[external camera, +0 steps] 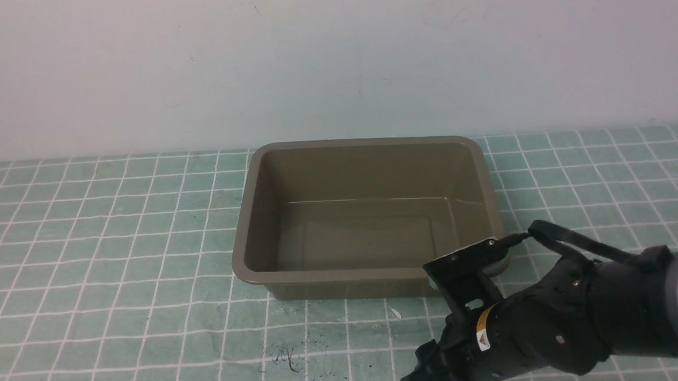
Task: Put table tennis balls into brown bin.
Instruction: 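Reach for and grasp a ping pong ball on the table, then release the ping pong ball into the bin and lift the gripper away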
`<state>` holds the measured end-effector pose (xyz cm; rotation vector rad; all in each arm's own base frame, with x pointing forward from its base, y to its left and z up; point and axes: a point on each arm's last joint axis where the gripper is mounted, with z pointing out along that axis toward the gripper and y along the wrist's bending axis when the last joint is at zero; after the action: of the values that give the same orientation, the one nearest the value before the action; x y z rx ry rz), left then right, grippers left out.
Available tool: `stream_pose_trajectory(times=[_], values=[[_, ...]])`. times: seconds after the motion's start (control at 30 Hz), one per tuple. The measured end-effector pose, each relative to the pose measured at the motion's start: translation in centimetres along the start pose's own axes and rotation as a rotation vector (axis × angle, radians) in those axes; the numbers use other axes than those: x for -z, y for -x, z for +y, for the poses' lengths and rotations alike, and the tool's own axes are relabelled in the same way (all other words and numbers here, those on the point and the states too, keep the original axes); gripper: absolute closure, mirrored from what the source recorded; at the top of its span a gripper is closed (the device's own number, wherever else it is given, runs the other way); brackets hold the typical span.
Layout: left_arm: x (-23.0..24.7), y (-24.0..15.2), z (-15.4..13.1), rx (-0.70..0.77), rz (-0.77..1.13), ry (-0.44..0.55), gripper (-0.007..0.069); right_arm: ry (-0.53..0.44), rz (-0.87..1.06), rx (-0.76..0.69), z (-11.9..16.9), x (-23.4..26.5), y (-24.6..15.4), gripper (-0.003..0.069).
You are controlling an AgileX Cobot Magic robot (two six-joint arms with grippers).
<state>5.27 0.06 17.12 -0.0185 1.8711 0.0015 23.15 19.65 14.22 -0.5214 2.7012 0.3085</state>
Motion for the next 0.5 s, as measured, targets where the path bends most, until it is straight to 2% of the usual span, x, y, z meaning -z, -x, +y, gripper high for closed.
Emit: stream_pose_trajectory(times=[0.17,0.37,0.5], values=[[0.0,0.0,0.0,0.000,0.000,0.000,0.0629,-0.012,0.054,0.029,0.4,3.5,0.9,0.0298],[0.0,0.0,0.0,0.000,0.000,0.000,0.0629,0.004,-0.247,0.106,1.2,12.9,6.6,0.0298],[0.0,0.0,0.0,0.000,0.000,0.000,0.0629,-0.027,-0.338,0.062,-0.1,14.1,10.9,0.0298]])
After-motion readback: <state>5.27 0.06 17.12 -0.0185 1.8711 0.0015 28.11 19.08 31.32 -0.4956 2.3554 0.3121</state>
